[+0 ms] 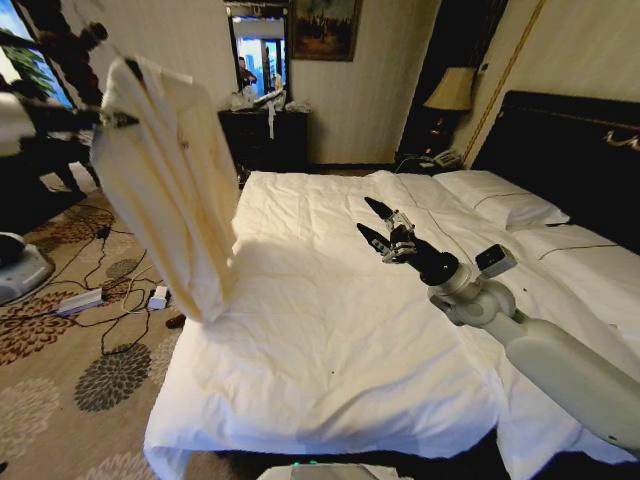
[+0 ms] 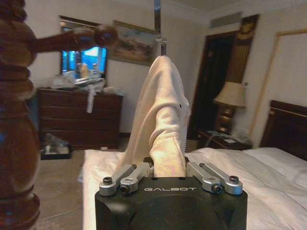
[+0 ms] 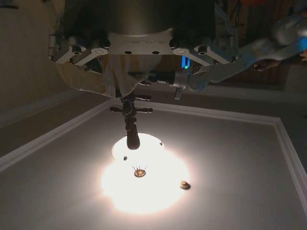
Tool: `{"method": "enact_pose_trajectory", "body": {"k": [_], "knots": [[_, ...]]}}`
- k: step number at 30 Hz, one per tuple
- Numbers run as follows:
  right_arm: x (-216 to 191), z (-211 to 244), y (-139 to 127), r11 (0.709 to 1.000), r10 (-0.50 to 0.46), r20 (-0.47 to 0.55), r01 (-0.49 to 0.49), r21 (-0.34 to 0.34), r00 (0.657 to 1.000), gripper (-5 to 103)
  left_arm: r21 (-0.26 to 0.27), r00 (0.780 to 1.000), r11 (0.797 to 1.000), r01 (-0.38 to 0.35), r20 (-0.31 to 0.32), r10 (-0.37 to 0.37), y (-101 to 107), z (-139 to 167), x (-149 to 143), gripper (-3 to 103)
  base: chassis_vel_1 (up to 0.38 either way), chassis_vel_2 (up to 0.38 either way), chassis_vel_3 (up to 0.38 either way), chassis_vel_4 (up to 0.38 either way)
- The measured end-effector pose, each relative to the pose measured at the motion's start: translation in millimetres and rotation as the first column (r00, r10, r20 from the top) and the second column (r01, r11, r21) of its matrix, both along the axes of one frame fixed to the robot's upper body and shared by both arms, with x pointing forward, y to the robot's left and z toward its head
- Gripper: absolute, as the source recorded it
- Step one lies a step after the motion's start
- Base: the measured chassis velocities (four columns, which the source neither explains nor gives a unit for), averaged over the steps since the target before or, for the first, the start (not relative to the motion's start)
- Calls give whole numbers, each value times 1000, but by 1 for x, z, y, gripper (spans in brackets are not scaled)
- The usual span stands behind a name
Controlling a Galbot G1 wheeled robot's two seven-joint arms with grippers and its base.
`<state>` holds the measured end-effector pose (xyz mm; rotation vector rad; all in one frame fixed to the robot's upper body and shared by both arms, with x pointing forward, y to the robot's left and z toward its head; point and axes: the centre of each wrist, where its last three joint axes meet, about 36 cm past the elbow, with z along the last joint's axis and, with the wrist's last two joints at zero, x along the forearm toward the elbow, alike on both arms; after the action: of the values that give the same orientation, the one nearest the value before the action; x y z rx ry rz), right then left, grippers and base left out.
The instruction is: Pick up the clothes from the bed and hang them on the clothes hanger.
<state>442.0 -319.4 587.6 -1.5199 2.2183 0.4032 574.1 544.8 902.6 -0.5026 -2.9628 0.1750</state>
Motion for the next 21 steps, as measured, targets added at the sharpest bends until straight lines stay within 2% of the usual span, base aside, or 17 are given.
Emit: {"method": "enact_pose_trajectory", "body": {"k": [3,11,14,21], "knots": [[-4,-2,-6,1000,-10,-2,10,-16,1000,100,-17,997,997,-72,1,72,-1,11,7,18,0,0,0,0],[-5,-1,-6,1000,-6,4,6,-24,1000,100,-16,994,994,-104,-26,103,1,8,17,18,0,0,0,0],[-2,-3,-7,1000,-9,5,9,-26,1000,100,-4,989,990,-144,-43,143,7,2,17,18,0,0,0,0],[3,-7,-6,1000,-8,4,8,-27,1000,100,0,983,984,-177,-54,177,20,-3,14,18,0,0,0,0]]}}
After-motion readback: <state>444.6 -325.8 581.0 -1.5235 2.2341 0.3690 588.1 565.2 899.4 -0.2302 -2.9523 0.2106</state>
